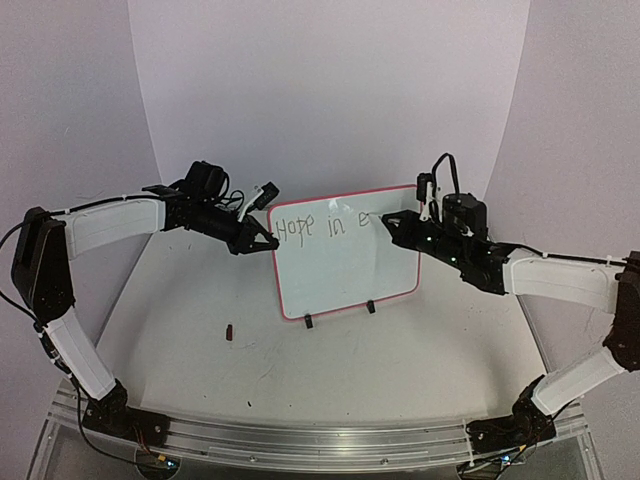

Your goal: Write a sentence on the whiteboard

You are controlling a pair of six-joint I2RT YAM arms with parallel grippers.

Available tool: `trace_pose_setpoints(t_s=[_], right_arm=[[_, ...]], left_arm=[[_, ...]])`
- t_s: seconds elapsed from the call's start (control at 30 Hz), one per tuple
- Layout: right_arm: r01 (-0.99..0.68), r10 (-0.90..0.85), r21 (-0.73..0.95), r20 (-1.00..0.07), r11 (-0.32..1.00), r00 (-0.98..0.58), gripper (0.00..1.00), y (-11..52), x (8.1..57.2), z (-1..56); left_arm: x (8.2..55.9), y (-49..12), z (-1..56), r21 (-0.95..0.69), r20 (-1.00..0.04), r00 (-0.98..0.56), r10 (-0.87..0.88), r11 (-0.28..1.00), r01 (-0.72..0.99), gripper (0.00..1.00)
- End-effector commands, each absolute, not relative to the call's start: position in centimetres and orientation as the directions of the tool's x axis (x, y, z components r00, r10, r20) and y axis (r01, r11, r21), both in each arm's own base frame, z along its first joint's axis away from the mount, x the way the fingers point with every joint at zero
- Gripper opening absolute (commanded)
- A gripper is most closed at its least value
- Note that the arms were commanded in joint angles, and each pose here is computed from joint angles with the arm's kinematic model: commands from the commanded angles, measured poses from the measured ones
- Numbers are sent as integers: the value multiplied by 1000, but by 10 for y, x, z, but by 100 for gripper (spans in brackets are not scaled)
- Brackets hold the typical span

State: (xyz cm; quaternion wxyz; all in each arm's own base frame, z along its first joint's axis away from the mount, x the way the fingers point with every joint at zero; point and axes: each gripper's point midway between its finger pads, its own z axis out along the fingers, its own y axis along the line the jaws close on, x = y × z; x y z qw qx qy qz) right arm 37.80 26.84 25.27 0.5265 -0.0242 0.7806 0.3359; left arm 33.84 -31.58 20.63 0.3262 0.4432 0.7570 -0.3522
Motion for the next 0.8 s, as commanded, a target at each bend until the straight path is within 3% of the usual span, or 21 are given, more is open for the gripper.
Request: trace_pose_setpoints(t_s=[0.0, 0.4, 0.77], right_arm=[[-355, 360, 499, -847, 790, -391, 0, 256, 383, 262], [-314, 335, 500, -826, 807, -453, 0, 251, 376, 230], [-327, 355, 476, -860, 817, -366, 0, 249, 386, 269]], left_arm=[[343, -305, 185, -179, -759, -392, 519, 413, 893, 0], [343, -305, 184, -181, -758, -395, 520, 414, 892, 0], [343, -304, 185, -178, -758, -393, 520, 415, 892, 0]])
